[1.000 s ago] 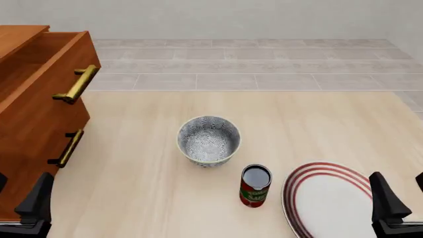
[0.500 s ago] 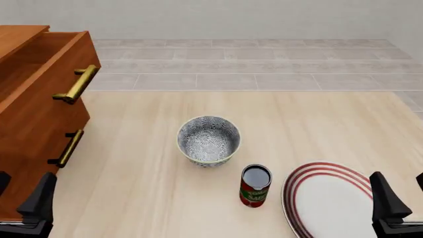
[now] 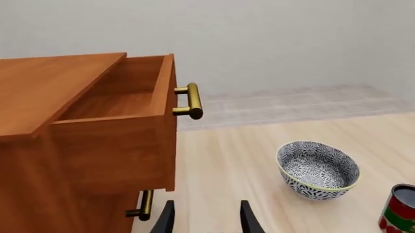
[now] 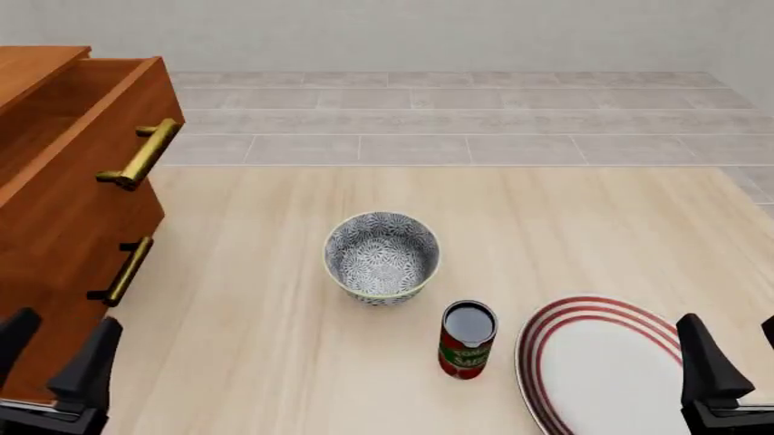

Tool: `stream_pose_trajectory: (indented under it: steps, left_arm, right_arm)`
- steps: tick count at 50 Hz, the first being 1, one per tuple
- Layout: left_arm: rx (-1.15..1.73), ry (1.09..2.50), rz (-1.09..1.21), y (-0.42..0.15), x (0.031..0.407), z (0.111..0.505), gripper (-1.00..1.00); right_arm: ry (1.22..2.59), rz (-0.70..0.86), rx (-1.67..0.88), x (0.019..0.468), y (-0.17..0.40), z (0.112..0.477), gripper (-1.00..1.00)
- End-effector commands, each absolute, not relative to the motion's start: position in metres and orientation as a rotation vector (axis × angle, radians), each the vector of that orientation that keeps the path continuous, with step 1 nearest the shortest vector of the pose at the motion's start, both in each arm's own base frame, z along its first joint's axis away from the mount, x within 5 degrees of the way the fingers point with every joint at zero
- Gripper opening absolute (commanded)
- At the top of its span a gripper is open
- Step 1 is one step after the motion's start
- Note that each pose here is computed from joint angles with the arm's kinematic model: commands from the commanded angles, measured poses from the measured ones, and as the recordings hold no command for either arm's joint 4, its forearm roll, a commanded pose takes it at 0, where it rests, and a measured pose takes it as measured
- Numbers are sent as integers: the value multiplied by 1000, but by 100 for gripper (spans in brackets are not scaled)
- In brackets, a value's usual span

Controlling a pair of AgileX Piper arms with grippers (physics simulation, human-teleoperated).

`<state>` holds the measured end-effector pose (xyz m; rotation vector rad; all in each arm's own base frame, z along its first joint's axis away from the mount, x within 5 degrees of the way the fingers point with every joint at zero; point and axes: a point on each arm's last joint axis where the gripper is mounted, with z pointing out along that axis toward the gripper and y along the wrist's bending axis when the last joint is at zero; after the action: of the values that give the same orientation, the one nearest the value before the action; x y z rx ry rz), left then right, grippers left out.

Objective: Put the bowl on top of the cabinet.

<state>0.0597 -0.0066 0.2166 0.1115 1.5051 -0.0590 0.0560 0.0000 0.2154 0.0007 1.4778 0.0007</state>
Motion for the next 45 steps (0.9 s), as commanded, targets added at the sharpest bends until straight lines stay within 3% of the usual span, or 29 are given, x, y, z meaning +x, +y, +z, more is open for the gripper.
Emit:
stream_pose_trajectory:
  steps: [1,45]
  left_arm:
    - [160,1521,-94,-10,63,217,100]
    - [336,1549,-300,-37,86,218,100]
  right_arm:
    - [1478,3,0,56,0,216,100]
    - [1470,9,-3,55,0,218,100]
